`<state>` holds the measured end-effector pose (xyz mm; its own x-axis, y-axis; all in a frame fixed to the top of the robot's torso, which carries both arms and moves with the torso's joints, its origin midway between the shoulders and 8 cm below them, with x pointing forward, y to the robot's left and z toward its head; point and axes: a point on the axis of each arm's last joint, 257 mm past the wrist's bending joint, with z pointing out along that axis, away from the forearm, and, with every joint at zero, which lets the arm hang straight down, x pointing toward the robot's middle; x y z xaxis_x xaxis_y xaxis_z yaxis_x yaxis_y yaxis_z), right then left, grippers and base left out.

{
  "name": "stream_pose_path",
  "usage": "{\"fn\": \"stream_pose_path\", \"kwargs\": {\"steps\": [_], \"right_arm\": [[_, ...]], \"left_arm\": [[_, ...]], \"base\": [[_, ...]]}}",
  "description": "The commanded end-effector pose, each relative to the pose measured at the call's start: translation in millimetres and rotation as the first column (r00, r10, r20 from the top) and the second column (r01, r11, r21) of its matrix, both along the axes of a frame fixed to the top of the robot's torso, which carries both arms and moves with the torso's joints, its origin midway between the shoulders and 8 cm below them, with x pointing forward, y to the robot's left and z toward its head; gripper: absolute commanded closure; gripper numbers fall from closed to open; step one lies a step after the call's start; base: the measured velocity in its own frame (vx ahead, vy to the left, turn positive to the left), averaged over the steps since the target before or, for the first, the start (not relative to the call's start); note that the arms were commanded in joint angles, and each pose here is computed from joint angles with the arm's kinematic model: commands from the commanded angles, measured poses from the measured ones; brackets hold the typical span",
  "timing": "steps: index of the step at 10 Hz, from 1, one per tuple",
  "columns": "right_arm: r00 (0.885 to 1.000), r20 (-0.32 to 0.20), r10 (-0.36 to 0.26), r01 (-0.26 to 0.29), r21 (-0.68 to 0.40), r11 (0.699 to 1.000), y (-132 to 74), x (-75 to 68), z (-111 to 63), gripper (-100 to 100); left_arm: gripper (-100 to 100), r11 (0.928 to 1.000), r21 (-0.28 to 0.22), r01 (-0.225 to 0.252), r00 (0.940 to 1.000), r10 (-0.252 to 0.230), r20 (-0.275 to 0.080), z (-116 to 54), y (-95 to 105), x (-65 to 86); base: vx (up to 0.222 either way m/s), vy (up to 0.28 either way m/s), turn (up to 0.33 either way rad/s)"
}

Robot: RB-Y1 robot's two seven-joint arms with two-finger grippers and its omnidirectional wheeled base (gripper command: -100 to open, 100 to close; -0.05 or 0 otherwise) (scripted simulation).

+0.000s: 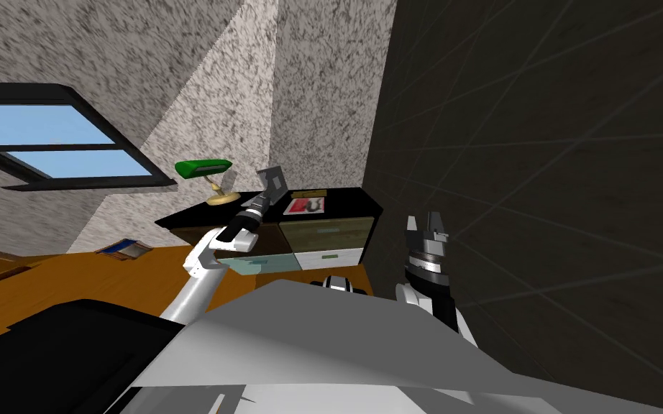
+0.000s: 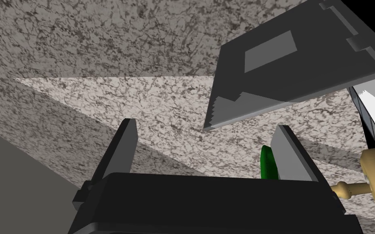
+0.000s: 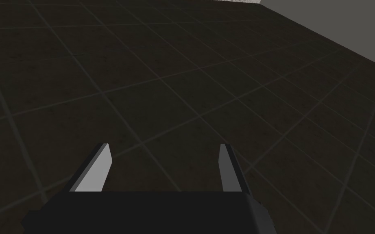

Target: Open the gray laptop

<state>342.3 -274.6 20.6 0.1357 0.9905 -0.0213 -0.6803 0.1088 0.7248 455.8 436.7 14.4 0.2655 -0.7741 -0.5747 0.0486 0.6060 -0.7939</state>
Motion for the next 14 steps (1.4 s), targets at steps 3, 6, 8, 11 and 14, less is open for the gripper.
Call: {"fn": "stream_pose_path", "kwargs": {"steps": [3, 6, 8, 11, 14], "right_arm": [[1.000, 0.000, 0.000, 0.000, 0.000, 1.000, 0, 0.0, 0.0, 0], [1.000, 0.000, 0.000, 0.000, 0.000, 1.000, 0, 0.0, 0.0, 0], [1.000, 0.000, 0.000, 0.000, 0.000, 1.000, 0, 0.0, 0.0, 0], [1.000, 0.000, 0.000, 0.000, 0.000, 1.000, 0, 0.0, 0.0, 0], [1.000, 0.000, 0.000, 0.000, 0.000, 1.000, 0, 0.0, 0.0, 0]], "left_arm": [[-100, 0.9960, 0.024, -0.086, 0.9940, 0.087, -0.066, 1.9, 33.4, -1.5], [-100, 0.9851, 0.048, -0.165, 0.9790, 0.170, -0.113, 7.6, 64.0, -6.1], [-100, 0.9770, 0.059, -0.205, 0.9684, 0.211, -0.133, 11.3, 78.7, -9.7], [-100, 0.9583, 0.081, -0.274, 0.9461, 0.284, -0.156, 22.9, 104.1, -17.9], [-100, 0.9357, 0.101, -0.338, 0.9202, 0.351, -0.173, 35.9, 126.3, -27.6]], "base": [[0.023, 0.003, -0.080], [0.037, 0.025, -0.113], [0.032, 0.034, -0.065], [0.029, 0.035, -0.078], [0.034, 0.046, -0.082]]}}
